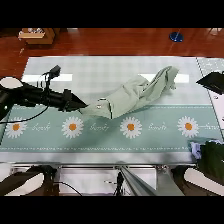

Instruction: Fold the shirts.

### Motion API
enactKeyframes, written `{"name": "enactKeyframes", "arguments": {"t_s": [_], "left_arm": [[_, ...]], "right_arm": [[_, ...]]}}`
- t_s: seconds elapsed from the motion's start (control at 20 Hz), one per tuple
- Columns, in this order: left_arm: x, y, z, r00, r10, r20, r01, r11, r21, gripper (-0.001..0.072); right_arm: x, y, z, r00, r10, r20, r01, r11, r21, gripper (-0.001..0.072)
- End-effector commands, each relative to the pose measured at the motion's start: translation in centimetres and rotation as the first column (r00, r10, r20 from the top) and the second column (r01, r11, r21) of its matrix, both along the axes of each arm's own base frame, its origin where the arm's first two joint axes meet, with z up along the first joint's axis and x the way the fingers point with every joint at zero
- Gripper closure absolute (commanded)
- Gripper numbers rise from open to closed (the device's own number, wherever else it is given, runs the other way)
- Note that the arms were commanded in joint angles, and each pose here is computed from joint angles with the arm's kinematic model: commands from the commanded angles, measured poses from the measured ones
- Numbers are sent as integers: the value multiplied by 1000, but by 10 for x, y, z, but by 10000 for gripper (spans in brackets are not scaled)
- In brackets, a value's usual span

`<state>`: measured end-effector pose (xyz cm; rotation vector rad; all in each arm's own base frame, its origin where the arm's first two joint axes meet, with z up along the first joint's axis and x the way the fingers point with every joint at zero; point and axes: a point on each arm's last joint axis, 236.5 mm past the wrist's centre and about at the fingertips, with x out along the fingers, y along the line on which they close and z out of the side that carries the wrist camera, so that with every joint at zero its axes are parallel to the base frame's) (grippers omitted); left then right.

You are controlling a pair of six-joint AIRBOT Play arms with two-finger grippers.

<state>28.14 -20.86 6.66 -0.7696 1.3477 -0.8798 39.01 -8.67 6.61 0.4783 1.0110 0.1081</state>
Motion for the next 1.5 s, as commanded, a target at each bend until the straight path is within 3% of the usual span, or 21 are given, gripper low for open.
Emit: {"name": "enactKeyframes", "arguments": {"t_s": [0.0,0.4,0.8,0.95,1.15,1.2,1.25,1.35,1.45], "left_arm": [[0,-2,4,1000,0,3,0,1000,-17,667],[3,-1,3,1000,1,27,-1,1000,-12,667],[4,-1,2,1000,4,28,-4,1000,-11,667],[4,-1,2,1000,5,28,-4,1000,-11,667],[5,-1,2,1000,7,29,-6,1000,-10,667],[5,-1,2,1000,7,29,-7,1000,-10,666],[7,-1,2,999,13,32,-13,1000,-8,667],[11,0,3,999,28,40,-28,1000,-9,667],[25,1,28,995,87,56,-81,992,-98,667]], "right_arm": [[4,6,-6,1000,20,-3,-20,999,44,166],[8,23,-51,990,105,-93,-96,991,98,167],[6,112,-110,914,335,-230,-296,936,190,166],[13,136,-122,908,352,-226,-298,924,241,107],[29,160,-148,915,335,-226,-280,929,243,112],[35,164,-155,920,319,-226,-268,935,231,136],[42,167,-161,929,302,-215,-257,943,213,281],[56,172,-153,949,270,-166,-232,949,214,694],[69,174,-116,970,229,-83,-199,941,275,693]]}}
